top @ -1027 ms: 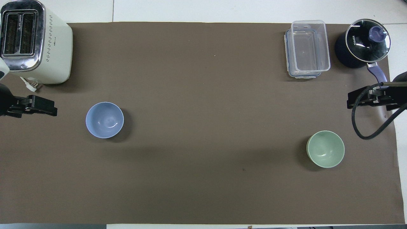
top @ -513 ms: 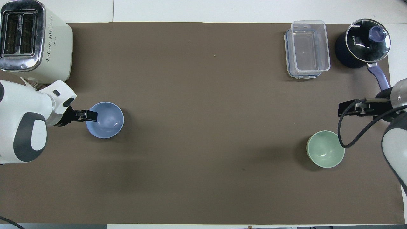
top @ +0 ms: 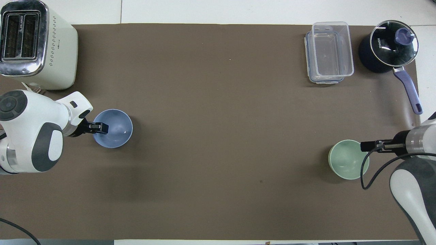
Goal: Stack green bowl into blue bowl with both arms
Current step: 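Grasp the blue bowl with the left gripper while the right gripper grasps the green bowl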
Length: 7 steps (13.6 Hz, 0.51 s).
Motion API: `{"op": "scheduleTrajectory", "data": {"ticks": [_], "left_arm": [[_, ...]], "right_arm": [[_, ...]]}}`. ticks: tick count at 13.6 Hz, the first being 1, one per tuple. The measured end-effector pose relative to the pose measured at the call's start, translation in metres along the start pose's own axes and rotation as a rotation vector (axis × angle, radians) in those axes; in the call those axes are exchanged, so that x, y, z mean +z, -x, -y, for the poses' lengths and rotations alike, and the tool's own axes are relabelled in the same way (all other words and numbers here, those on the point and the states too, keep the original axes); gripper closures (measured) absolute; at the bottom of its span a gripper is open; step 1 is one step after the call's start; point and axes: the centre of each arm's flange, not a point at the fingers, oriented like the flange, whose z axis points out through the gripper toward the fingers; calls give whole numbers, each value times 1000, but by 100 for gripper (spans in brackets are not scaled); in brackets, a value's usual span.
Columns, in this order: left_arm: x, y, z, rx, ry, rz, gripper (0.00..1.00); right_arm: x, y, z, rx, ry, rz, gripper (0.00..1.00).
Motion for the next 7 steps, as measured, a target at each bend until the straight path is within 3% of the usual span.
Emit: {"op": "scheduleTrajectory", "data": {"ticks": [2,4,6,7], "left_arm": [[2,1,0,7,-1,5,42],[2,2,0,9,-1,5,72],[-2,-1,-2,8,1,1,94],[-7,-3,-3,2,1,11,94]], "right_arm": [[29,8,-12,-12,-2,7,0],[50,10,-17,-22,-5,13,0],[67,11,-23,-11,-7,24,0],[77,11,-28,-11,-9,26,0]]}}
